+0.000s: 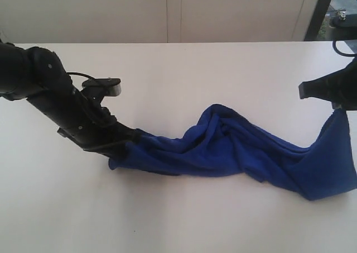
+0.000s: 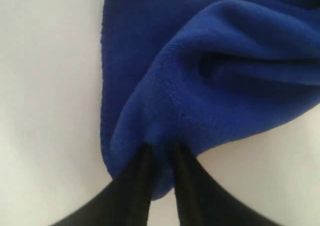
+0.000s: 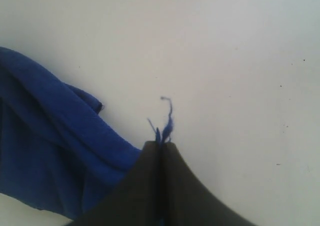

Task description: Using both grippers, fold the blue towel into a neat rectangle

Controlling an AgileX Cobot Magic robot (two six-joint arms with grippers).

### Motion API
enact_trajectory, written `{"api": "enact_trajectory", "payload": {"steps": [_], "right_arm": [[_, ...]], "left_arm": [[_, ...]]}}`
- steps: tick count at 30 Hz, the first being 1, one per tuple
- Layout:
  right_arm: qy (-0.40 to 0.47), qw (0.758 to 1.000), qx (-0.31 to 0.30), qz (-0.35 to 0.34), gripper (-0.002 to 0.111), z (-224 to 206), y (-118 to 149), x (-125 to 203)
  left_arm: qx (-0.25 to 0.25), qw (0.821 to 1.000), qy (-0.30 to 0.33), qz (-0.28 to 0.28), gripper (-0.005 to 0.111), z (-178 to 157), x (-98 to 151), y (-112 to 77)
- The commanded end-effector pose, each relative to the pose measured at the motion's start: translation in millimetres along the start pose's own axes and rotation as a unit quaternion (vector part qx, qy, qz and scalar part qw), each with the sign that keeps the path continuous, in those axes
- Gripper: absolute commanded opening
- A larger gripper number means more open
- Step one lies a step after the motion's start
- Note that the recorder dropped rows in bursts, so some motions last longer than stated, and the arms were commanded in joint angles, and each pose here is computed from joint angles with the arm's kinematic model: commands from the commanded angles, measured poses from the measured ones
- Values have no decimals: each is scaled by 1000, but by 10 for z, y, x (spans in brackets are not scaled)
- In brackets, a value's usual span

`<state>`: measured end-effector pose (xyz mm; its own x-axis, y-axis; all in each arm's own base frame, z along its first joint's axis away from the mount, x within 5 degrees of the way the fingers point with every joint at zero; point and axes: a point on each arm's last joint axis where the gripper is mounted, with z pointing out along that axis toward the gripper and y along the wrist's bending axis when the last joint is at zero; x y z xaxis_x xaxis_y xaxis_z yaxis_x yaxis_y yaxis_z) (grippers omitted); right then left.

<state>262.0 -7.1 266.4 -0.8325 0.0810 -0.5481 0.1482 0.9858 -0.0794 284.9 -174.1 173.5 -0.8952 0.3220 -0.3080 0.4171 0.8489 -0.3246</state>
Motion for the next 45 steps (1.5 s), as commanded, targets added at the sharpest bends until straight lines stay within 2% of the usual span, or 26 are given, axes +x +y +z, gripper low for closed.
{"api": "enact_trajectory", "payload": {"steps": [1,3,8,23,31,39,45], "right_arm": [[0,1000,0,2,0,16,-17,3],[0,1000,0,2,0,16,-17,3],[0,1000,0,2,0,16,-17,3],[-2,1000,-1,3,0,16,-15,0],[-2,1000,-1,3,0,16,-15,0],[-2,1000,-1,3,0,16,-15,0],[-2,1000,-1,3,0,16,-15,0]], "left_arm": [[18,999,-33,22,45,-255,-75,-140],[20,997,-59,39,50,-400,-135,-193],[18,993,-98,55,48,-557,-239,-240],[-50,990,-129,33,46,169,-415,109],[-41,991,-102,73,46,313,-543,107],[-33,993,-64,91,46,464,-500,136],[-39,993,-68,93,45,509,-506,161]]}}
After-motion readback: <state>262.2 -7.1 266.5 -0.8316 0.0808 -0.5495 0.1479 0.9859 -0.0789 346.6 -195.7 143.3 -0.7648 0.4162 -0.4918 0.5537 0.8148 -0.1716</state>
